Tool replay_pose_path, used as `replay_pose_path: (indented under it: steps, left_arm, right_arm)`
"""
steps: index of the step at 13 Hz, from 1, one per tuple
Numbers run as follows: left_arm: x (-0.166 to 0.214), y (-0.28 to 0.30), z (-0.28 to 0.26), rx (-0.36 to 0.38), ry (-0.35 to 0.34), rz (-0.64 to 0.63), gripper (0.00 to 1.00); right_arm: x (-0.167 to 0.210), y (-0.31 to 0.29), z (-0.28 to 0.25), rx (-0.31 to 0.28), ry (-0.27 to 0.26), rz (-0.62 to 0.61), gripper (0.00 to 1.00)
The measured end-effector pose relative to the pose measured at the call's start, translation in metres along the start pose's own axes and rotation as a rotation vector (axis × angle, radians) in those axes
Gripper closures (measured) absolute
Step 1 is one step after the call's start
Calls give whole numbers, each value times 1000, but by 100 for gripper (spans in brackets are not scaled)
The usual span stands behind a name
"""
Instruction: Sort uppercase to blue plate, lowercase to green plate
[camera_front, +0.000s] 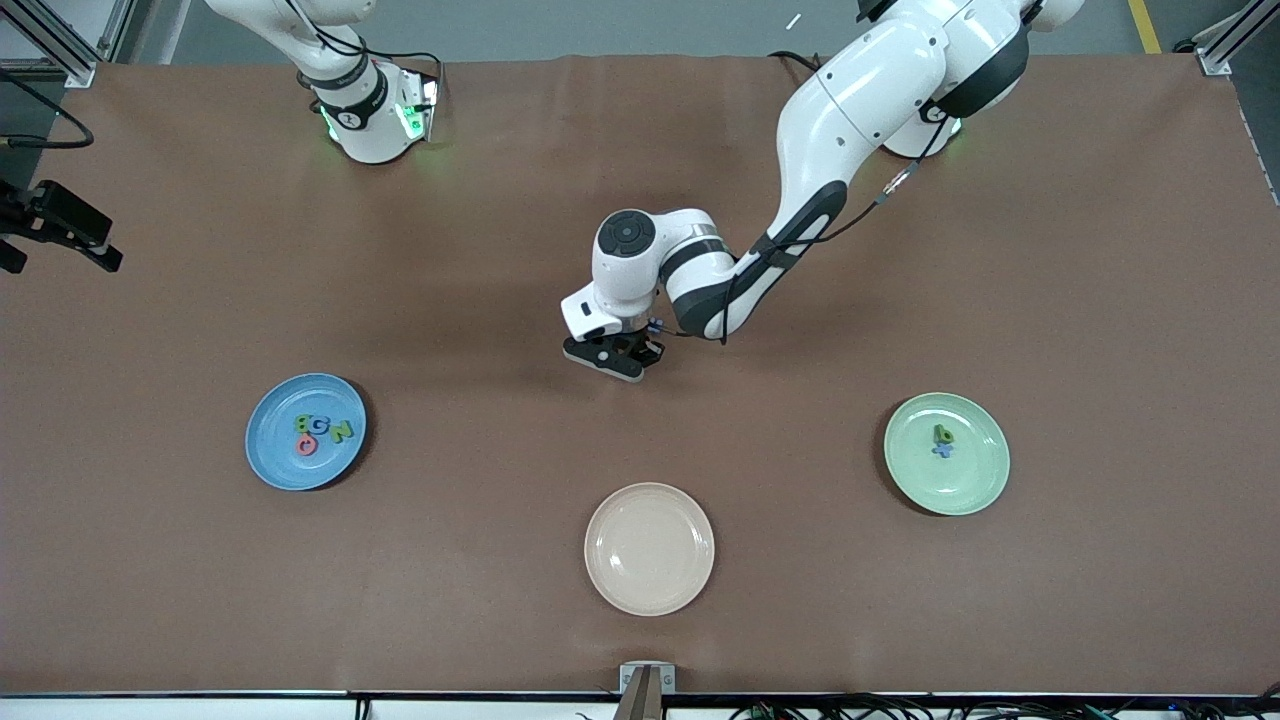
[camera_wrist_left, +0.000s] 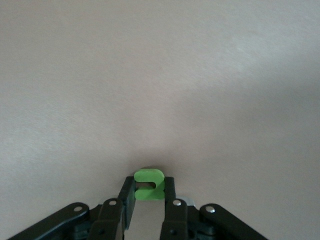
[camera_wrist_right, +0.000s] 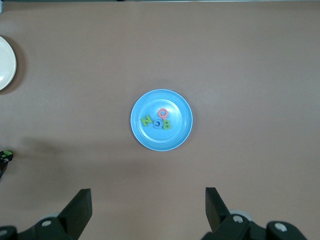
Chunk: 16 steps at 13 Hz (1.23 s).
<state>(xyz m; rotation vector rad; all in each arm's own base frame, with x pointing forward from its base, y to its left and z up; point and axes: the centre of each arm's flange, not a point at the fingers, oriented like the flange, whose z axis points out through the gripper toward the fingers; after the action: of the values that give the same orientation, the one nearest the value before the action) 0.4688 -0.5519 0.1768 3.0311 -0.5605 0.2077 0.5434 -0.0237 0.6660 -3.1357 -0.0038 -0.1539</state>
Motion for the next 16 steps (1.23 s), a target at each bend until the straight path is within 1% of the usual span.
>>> replay_pose_path:
  steps: [2,3,6,8,10,13,16]
  left_arm:
    - [13,-21,-3,19,-1,-44,73]
    - [22,-37,-11,44,-6,-67,73]
    - [49,-86,-51,117,-6,-130,73]
    - [63,-128,-69,158,-30,-159,73]
    - [76,-181,-84,194,-56,-152,73]
    - [90,-253,-103,221,-69,-164,73]
    - [90,-310,-100,245,-108,-233,73]
  right_arm:
    - [2,-1,1,0,0,0,0]
    - [3,-1,1,0,-1,0,0]
    - [4,-1,0,0,-2,1,0]
    - [2,-1,-1,1,-12,2,0]
    - [2,-1,-2,1,-13,2,0]
    - [2,-1,-5,-15,-5,-1,0]
    - [2,-1,-7,-20,-1,-3,0]
